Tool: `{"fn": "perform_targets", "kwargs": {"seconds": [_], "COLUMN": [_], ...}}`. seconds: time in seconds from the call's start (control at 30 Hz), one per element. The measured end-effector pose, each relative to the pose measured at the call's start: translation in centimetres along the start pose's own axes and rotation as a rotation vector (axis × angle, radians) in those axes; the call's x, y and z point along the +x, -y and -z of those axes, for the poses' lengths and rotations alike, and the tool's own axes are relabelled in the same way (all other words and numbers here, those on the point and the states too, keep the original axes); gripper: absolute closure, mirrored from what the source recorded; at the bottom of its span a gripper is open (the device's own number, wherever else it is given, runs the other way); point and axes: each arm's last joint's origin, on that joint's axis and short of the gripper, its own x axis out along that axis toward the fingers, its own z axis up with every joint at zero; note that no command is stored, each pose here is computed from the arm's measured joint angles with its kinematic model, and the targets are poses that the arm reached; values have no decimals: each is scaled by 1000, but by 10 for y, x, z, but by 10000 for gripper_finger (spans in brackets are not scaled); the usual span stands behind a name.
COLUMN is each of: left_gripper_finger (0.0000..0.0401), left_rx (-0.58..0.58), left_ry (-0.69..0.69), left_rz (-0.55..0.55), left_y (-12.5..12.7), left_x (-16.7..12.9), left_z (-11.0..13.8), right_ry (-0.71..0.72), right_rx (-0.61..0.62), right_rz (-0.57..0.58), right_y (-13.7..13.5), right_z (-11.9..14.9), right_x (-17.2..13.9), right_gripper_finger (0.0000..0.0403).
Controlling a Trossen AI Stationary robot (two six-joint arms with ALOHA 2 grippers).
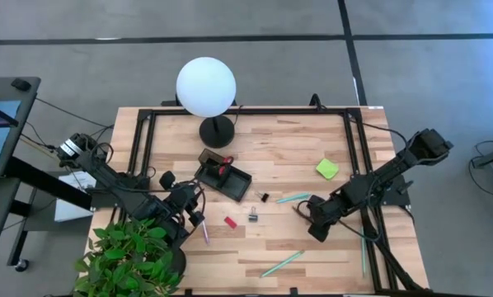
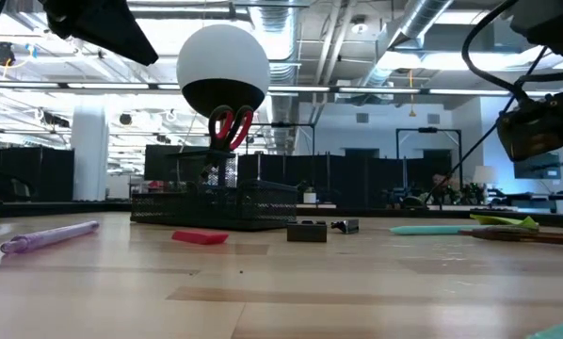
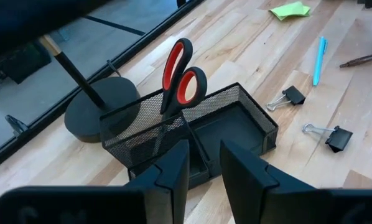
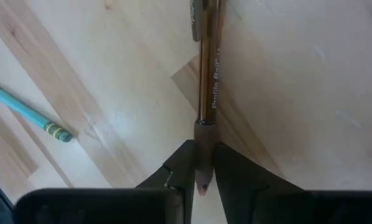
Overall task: Pick and place office supplies into organizer
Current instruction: Put the brown pen into the black desk organizer
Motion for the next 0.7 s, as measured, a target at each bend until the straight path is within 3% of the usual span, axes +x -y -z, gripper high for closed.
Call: {"fn": "perform_targets", "kwargs": {"seconds": [0.17, 0.37, 0.63, 0.7], "left_gripper_finger": [315, 315, 315, 315], "left_rx": [-1, 28, 50, 50], "left_ry": [31, 59, 89, 106], "left_rz": [-12, -2, 1, -9], "left_y": [0, 3, 6, 5], "left_x": [0, 0, 0, 0], "left_z": [-1, -3, -6, -6], "right_ry": [5, 46, 453, 592], "right_rx": [-1, -65, -286, -338], "right_rz": [-1, -3, -36, 5], "right_y": [0, -15, -75, -86], "right_z": [0, -7, -40, -51], "right_x": [0, -8, -59, -75], "right_gripper_finger": [389, 380, 395, 392]}}
